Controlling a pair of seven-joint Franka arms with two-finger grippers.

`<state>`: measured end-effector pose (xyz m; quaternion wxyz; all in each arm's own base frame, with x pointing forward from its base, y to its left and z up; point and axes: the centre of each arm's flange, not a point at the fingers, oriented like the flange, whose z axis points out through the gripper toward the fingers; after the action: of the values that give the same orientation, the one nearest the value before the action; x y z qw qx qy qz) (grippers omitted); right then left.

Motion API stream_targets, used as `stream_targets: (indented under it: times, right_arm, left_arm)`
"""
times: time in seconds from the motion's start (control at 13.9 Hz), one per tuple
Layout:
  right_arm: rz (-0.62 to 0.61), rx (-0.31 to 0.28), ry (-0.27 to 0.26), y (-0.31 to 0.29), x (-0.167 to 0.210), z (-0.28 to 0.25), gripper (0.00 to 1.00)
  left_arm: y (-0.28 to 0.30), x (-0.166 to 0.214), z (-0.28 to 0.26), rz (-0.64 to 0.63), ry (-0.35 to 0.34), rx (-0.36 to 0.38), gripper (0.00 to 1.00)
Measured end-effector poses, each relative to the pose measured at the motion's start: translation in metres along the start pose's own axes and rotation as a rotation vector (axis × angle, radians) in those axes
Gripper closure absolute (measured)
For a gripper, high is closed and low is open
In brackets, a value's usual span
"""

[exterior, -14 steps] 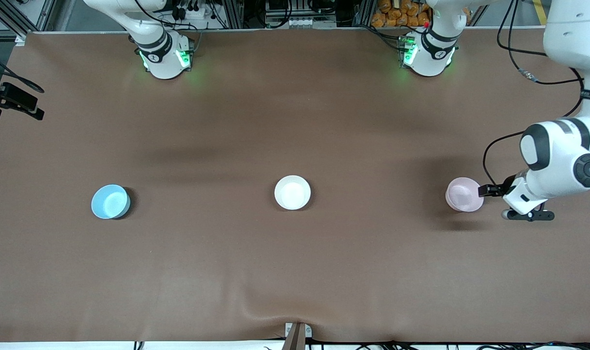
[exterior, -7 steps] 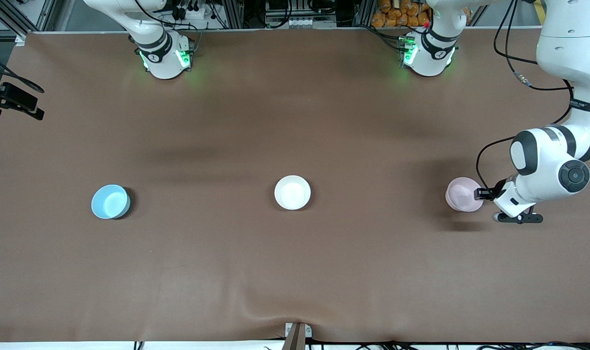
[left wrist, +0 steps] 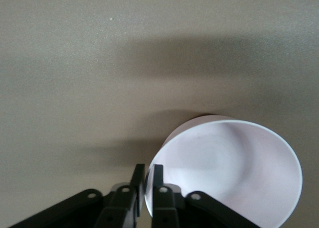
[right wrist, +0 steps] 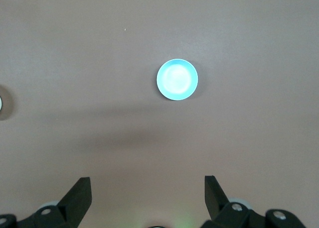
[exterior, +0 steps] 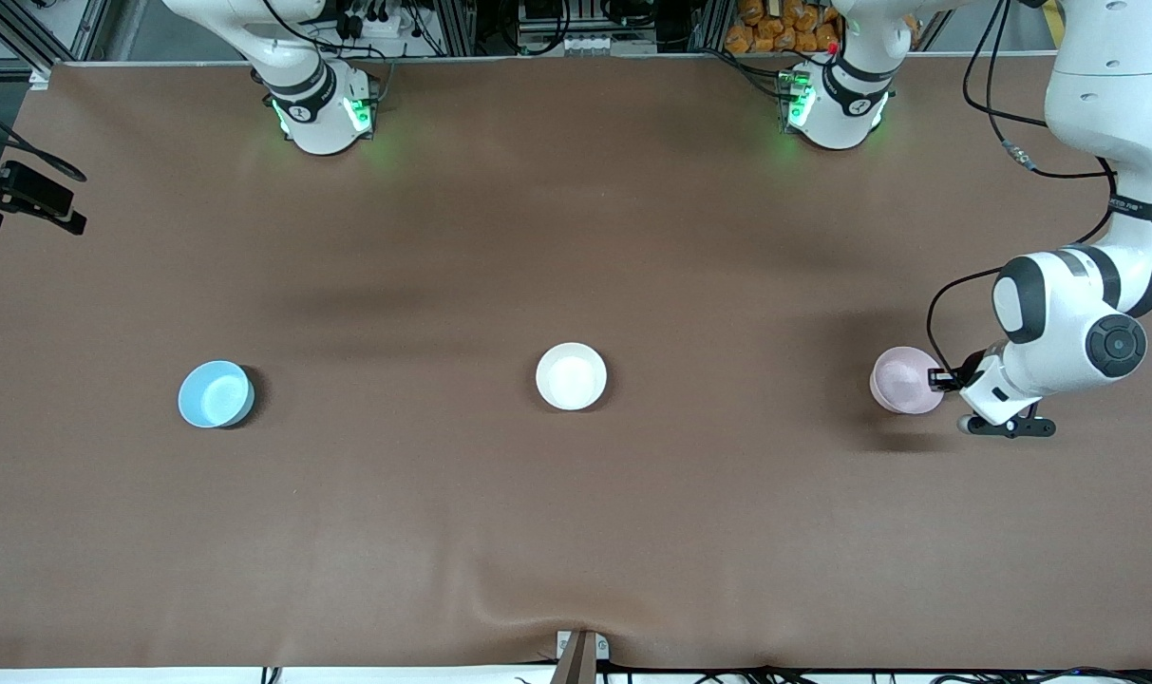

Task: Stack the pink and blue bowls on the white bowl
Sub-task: 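Close the left gripper on the pink bowl's rim, then carry the pink bowl with the left gripper over the white bowl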

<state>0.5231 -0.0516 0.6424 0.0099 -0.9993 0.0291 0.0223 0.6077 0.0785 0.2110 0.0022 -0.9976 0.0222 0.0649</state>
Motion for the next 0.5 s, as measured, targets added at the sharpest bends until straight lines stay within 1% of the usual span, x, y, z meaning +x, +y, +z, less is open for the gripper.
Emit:
stream_targets:
  times: [0.07,0.29,0.43,0.5]
  right_arm:
    - [0.0,0.0,0.0,0.0,0.0,0.0,0.0]
    - [0.0,0.0,0.0,0.0,0.0,0.0,0.0]
    - [0.0,0.0,0.0,0.0,0.0,0.0,0.0]
    - [0.0,0.0,0.0,0.0,0.0,0.0,0.0]
  left_arm:
    - [0.002,0.001,-0.004,0.004,0.006,-0.001,0.97]
    - [0.011,0.005,-0.017,0.018,0.024,-0.008,0.97]
    - [0.036,0.01,-0.035,0.008,0.033,-0.055,0.97]
    - [0.053,0.013,-0.049,-0.004,0.023,-0.075,0.97]
